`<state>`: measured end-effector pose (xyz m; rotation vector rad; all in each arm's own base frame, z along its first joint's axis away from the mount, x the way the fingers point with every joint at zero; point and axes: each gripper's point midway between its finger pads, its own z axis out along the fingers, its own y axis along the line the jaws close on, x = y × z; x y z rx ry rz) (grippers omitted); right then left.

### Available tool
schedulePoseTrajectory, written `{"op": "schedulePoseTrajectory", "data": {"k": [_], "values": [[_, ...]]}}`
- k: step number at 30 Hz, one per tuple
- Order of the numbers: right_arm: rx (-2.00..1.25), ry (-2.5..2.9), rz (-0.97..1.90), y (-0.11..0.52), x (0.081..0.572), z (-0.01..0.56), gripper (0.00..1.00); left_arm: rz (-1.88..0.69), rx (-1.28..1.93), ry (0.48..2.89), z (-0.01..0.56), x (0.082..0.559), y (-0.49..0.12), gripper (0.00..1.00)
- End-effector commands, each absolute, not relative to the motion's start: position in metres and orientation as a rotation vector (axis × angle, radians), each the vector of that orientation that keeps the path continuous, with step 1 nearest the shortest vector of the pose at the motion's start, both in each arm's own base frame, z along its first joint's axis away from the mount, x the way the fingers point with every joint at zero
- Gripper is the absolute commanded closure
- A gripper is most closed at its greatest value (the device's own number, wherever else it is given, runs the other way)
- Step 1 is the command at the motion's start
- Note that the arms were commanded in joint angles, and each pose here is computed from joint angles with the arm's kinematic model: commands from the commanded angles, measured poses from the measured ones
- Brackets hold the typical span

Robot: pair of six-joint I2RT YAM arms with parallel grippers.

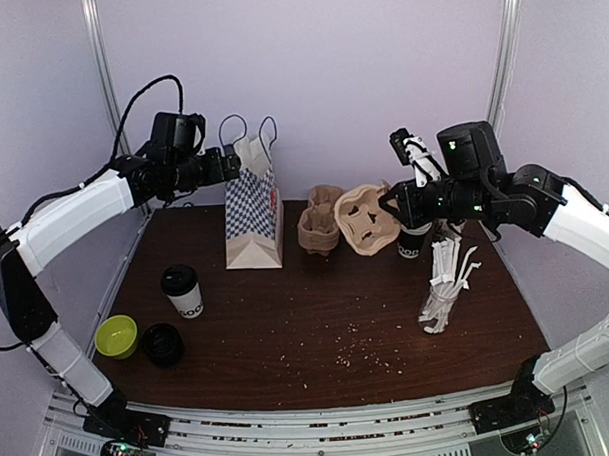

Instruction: Pack the takeout coffee

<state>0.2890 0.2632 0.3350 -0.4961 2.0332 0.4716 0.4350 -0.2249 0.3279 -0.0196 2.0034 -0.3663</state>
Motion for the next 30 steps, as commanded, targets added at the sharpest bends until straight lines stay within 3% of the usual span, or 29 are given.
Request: {"op": "schedulePoseTrajectory", "data": {"k": [1, 8, 17, 27, 30], "values": [[-0.484, 2.034, 0.477, 0.263, 0.292, 0.331, 0.83, -0.339, -0.057, 2.062, 0.311, 0.468, -0.218, 0.02], [-0.484, 2.045, 0.485, 0.261, 0.288, 0.325, 0.83, -0.314, -0.072, 2.036, 0.316, 0.506, -0.21, 0.04], [-0.477, 2.046, 0.488, 0.261, 0.288, 0.322, 0.83, -0.25, -0.043, 2.074, 0.303, 0.536, -0.208, 0.27], [-0.476, 2.042, 0.481, 0.257, 0.286, 0.325, 0.83, -0.258, 0.032, 2.147, 0.274, 0.541, -0.22, 0.4], [-0.473, 2.042, 0.478, 0.256, 0.286, 0.326, 0.83, -0.274, 0.046, 2.15, 0.273, 0.541, -0.223, 0.49]]}}
